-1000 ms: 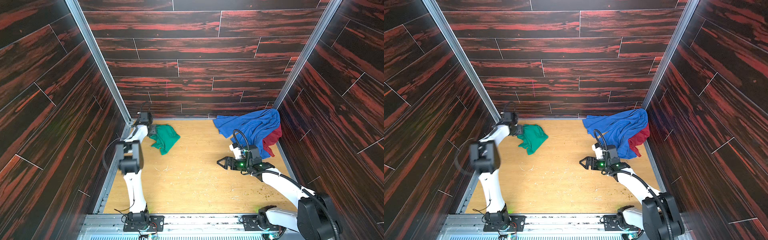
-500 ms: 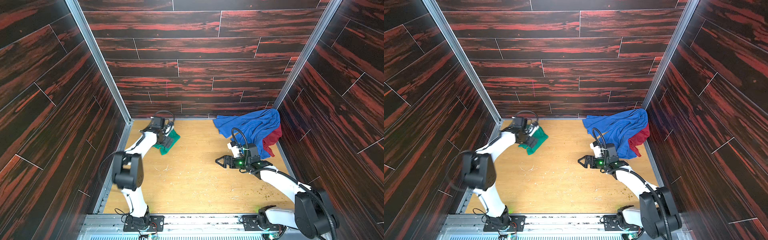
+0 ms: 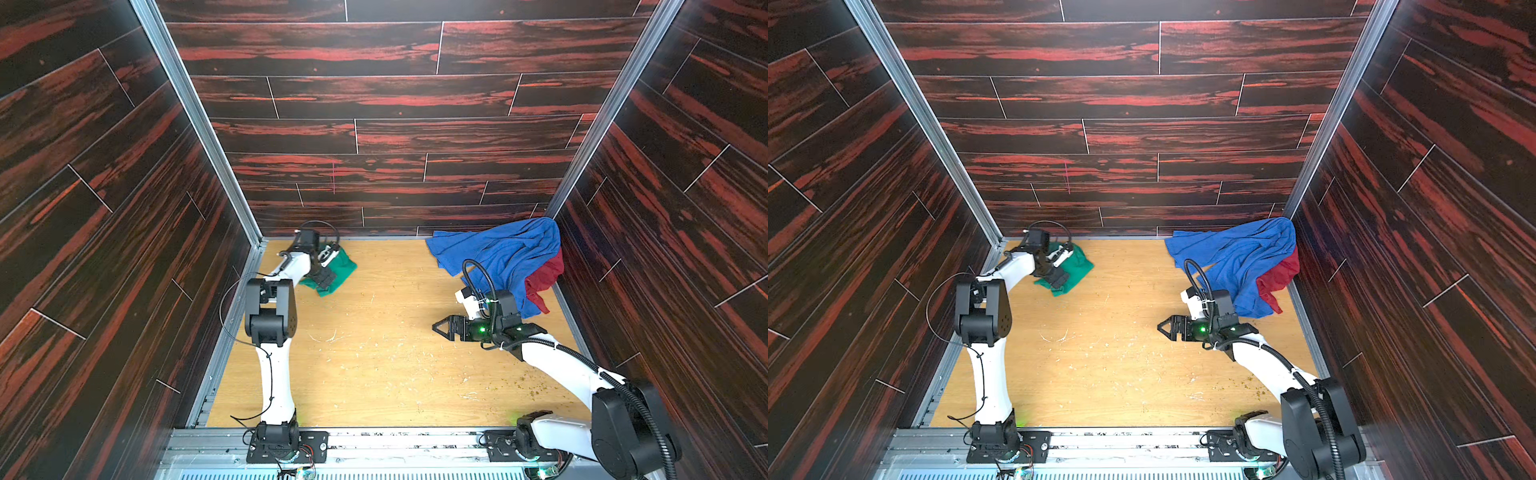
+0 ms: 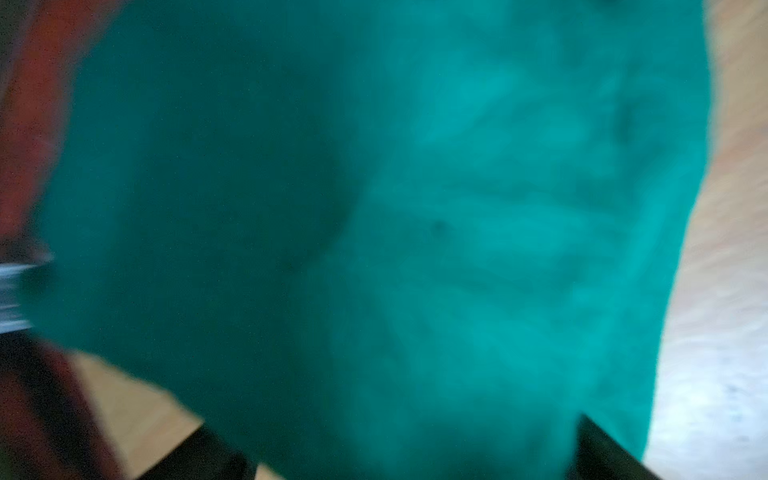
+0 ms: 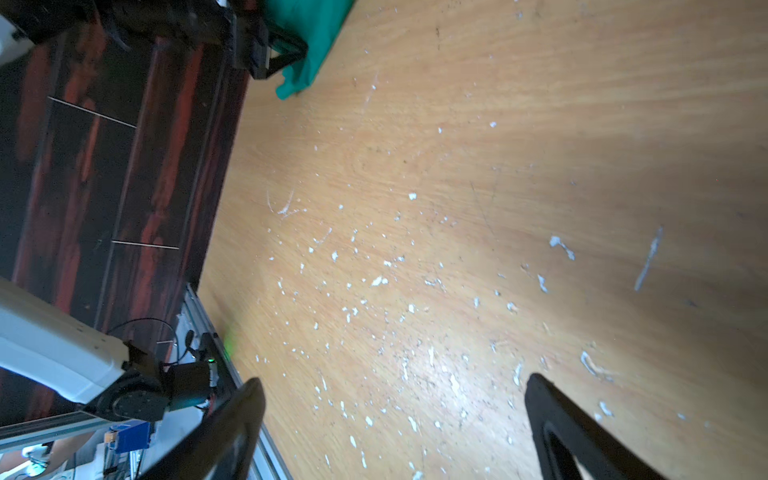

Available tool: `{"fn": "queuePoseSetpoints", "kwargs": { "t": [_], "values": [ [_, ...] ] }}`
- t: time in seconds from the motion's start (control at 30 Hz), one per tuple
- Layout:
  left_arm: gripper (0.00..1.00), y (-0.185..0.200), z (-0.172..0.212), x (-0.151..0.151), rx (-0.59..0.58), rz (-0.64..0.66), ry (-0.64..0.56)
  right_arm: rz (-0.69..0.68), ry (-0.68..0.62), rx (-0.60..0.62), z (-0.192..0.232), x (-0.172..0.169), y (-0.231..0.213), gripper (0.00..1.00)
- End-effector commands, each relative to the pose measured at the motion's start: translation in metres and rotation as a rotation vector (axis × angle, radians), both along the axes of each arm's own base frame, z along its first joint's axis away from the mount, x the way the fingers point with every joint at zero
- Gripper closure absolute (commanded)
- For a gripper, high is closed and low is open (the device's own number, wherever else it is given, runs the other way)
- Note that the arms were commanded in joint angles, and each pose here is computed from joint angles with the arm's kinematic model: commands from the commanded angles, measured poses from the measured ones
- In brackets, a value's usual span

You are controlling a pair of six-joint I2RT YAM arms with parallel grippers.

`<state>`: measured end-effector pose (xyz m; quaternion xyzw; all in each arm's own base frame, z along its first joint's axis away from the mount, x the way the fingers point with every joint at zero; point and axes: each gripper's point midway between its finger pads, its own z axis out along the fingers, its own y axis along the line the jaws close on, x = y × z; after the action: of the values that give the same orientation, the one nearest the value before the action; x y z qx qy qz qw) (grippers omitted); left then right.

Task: Pick out a specific cloth from the pile

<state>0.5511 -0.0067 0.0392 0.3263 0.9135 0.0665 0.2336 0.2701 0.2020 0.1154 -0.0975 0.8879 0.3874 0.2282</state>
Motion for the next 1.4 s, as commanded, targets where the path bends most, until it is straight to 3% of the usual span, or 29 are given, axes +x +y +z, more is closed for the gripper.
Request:
{"fn": "queuePoseSetpoints", "kwargs": {
  "t": [0.0, 0.13, 0.23, 0.37, 0.4, 0.43, 0.47, 0.67, 0.83, 0.93, 1.07, 1.3, 1.37],
  "values": [
    [0.01, -0.015, -0.027, -0.028, -0.081, -0.049, 0.166, 0.013, -0.033, -0.027, 0.012, 0.002, -0.001, 0.02],
    [0.05, -0.015, -0.030, -0.044, -0.135, -0.063, 0.248, 0.017, -0.038, -0.017, 0.019, 0.008, 0.002, 0.02],
    [0.18, -0.013, -0.033, -0.055, -0.173, -0.059, 0.295, 0.014, -0.047, -0.010, 0.022, 0.010, 0.003, 0.02],
    [0.52, -0.008, -0.046, -0.065, -0.154, -0.061, 0.342, 0.009, -0.043, -0.008, 0.022, 0.009, 0.003, 0.02],
    [0.64, -0.008, -0.046, -0.064, -0.152, -0.058, 0.340, 0.009, -0.045, -0.007, 0.022, 0.008, 0.002, 0.02],
    [0.89, -0.005, -0.043, -0.058, -0.146, -0.031, 0.311, 0.007, -0.044, -0.010, 0.021, 0.006, 0.001, 0.02],
    [0.97, -0.001, -0.037, -0.049, -0.141, 0.012, 0.267, 0.005, -0.042, -0.015, 0.019, 0.004, 0.000, 0.02],
    [1.00, 0.007, 0.055, -0.006, -0.227, 0.156, 0.011, 0.002, -0.045, -0.015, 0.016, 0.000, -0.002, 0.02],
    [1.00, 0.055, 0.157, 0.017, -0.097, 0.416, -0.325, -0.005, -0.063, 0.006, 0.022, -0.001, -0.002, 0.02],
    [1.00, 0.071, 0.199, 0.012, -0.051, 0.523, -0.460, 0.002, -0.066, 0.012, 0.023, -0.002, -0.001, 0.02],
    [1.00, 0.052, 0.216, 0.004, -0.206, 0.538, -0.439, 0.013, -0.068, 0.010, 0.023, -0.002, 0.000, 0.02],
    [1.00, -0.006, 0.242, -0.003, -0.690, 0.567, -0.341, 0.013, -0.071, 0.024, 0.023, 0.000, 0.002, 0.02],
    [1.00, -0.011, 0.256, -0.008, -0.772, 0.607, -0.334, 0.013, -0.070, 0.027, 0.023, 0.000, 0.002, 0.02]
  ]
}}
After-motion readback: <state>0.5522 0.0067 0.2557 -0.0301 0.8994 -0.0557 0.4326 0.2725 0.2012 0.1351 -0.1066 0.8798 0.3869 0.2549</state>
